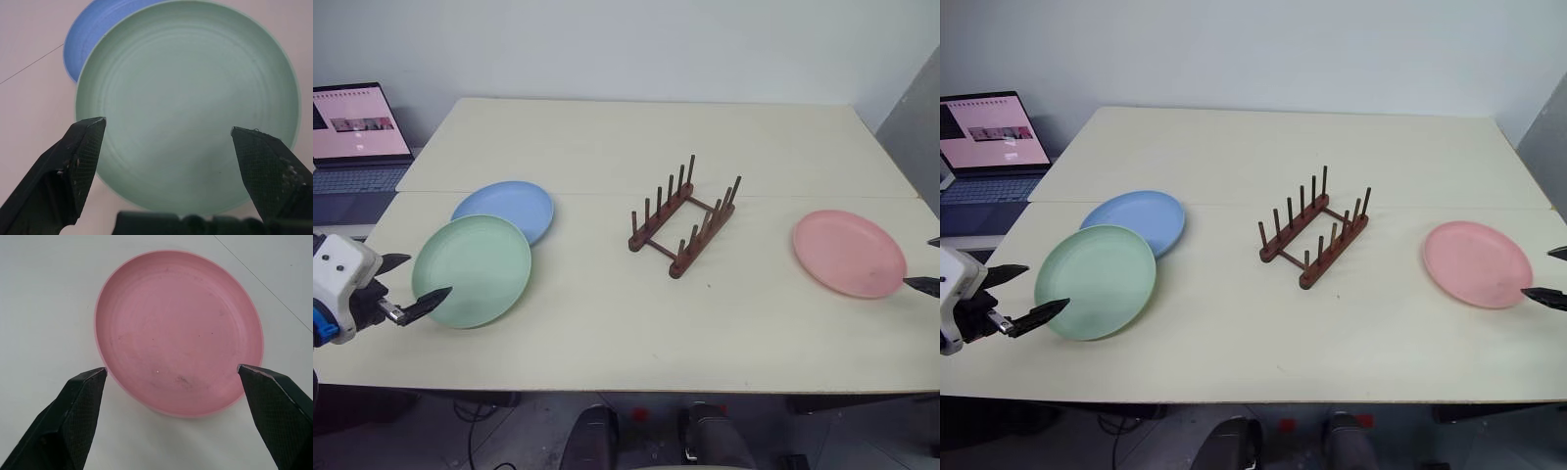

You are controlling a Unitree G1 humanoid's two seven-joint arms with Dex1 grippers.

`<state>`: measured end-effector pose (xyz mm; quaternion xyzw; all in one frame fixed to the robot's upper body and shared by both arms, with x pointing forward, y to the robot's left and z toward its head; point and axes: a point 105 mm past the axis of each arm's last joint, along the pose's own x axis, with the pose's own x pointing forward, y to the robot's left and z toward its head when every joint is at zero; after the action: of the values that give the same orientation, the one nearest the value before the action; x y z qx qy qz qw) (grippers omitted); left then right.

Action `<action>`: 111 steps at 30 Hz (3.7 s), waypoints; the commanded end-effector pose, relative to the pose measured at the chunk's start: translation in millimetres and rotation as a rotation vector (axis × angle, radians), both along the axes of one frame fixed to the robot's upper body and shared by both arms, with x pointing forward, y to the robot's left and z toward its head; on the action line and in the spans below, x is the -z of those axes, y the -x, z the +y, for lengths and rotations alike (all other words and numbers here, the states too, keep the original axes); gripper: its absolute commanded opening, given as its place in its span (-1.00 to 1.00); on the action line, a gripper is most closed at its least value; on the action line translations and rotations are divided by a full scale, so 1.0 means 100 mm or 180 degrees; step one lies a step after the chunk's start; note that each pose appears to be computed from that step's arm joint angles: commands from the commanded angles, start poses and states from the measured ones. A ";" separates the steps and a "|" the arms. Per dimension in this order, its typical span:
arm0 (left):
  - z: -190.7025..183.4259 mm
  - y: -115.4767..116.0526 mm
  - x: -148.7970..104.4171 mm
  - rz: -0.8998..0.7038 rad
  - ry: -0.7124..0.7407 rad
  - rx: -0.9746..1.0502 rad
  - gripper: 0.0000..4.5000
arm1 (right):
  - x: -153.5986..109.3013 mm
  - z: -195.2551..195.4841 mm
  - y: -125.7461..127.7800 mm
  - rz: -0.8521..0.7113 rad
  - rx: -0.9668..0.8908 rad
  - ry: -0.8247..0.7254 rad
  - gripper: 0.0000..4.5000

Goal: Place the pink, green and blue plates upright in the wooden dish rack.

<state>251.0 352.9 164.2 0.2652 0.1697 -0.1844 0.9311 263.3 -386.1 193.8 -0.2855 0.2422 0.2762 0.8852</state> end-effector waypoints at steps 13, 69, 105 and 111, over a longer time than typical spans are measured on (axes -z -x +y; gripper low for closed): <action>-0.11 -0.01 -0.13 -0.0184 -0.0013 0.0255 1.00 | -0.18 -0.03 -0.02 -0.0246 -0.0047 0.0041 0.99; -3.60 -0.94 0.95 -0.0427 0.1508 0.1146 0.59 | -0.12 1.55 0.32 -0.0161 -0.1136 -0.0567 1.00; -3.31 -0.73 0.65 0.0117 0.0844 0.3624 -0.55 | 0.13 1.44 0.84 0.0144 -0.0688 -0.0604 1.00; -3.29 -0.84 0.70 0.0120 0.0754 0.3584 -0.55 | 0.15 1.45 0.89 0.0146 -0.0641 -0.0607 1.00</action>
<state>330.2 22.6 88.0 0.1967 0.0114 -0.6803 0.7059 174.6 -242.5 169.8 -0.2030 0.2225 0.3953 0.8678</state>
